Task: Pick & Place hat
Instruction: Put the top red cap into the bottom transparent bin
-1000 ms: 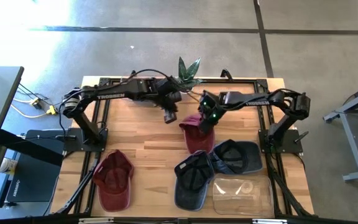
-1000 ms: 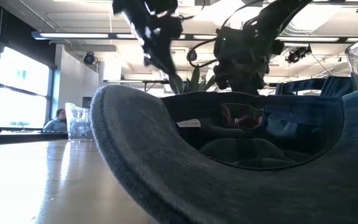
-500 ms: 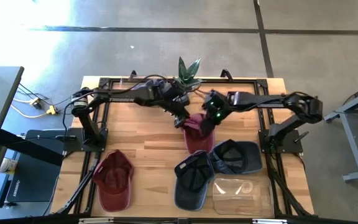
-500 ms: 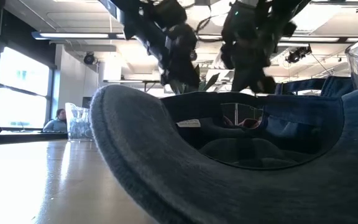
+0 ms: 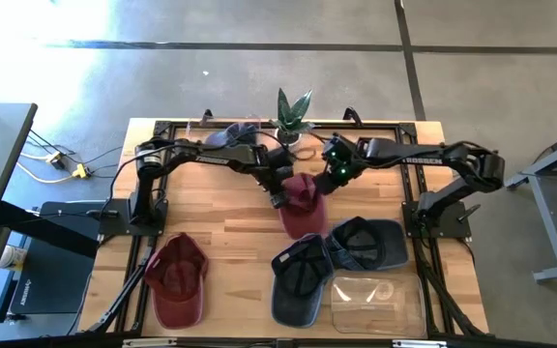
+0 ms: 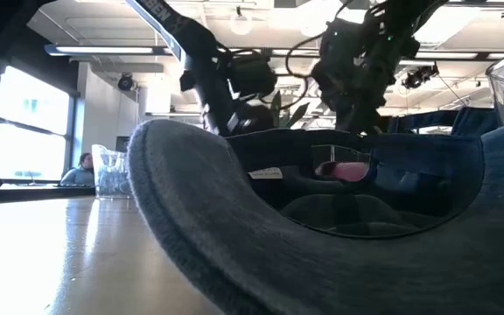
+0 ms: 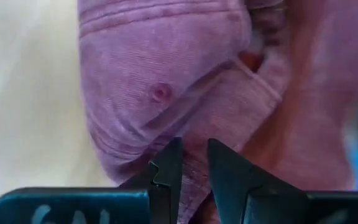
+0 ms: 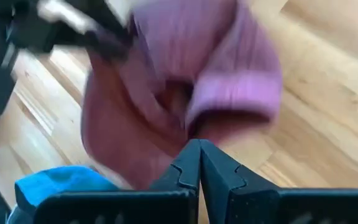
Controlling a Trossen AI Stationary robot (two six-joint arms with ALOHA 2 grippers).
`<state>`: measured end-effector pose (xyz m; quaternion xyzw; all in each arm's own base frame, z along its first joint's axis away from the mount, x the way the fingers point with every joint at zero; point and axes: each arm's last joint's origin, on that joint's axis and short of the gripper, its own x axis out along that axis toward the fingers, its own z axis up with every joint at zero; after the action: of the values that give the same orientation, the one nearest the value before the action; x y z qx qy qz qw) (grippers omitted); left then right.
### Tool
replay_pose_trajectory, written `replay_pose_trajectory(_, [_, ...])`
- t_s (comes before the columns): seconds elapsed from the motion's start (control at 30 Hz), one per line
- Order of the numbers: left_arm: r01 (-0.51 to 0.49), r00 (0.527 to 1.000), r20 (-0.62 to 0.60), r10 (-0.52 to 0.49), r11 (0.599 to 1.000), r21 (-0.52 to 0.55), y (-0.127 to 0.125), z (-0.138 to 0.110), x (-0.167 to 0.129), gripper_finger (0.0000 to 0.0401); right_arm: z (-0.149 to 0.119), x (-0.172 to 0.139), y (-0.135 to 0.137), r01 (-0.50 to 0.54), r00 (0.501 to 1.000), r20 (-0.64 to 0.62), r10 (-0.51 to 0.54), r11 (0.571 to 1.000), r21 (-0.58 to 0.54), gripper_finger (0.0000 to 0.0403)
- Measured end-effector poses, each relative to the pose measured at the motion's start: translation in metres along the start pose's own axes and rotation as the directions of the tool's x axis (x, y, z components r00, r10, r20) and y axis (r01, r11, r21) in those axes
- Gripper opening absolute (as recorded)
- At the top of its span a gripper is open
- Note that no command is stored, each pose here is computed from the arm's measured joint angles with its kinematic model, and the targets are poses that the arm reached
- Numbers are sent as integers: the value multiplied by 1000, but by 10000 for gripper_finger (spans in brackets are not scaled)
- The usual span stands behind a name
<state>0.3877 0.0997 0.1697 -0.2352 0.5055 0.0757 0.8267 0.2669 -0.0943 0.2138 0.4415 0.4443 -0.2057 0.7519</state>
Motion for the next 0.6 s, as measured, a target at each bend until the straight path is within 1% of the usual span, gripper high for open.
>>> replay_pose_trajectory(0.03, [-48, 999, -23, 48, 999, -5, 2, -3, 0, 69, 0, 4, -1, 6, 1000, -12, -6, 1000, 1, 6])
replay_pose_trajectory(0.1, [-104, 992, -66, 104, 995, -7, 4, -8, -1, 69, 1, 11, -3, 15, 1000, -24, -16, 1000, -16, 6])
replay_pose_trajectory(0.23, [-117, 988, -100, 116, 993, -9, 2, -5, -7, 69, 9, 16, 1, -32, 999, 39, 34, 999, -32, 2])
replay_pose_trajectory(0.33, [-118, 987, -111, 117, 993, -1, -5, 6, -22, 69, 15, 17, -2, -24, 996, 84, 22, 1000, 12, 6])
replay_pose_trajectory(0.43, [-120, 986, -116, 120, 993, 12, -11, 17, -38, 69, 26, 12, -11, -38, 991, 127, 31, 998, 55, 37])
replay_pose_trajectory(0.53, [-117, 988, -103, 118, 993, 17, -16, 25, -48, 69, 38, 6, -24, -61, 986, 158, 45, 993, 99, 91])
replay_pose_trajectory(0.6, [-120, 986, -114, 120, 993, 13, -16, 24, -50, 69, 44, 4, -33, -63, 984, 172, 40, 990, 128, 130])
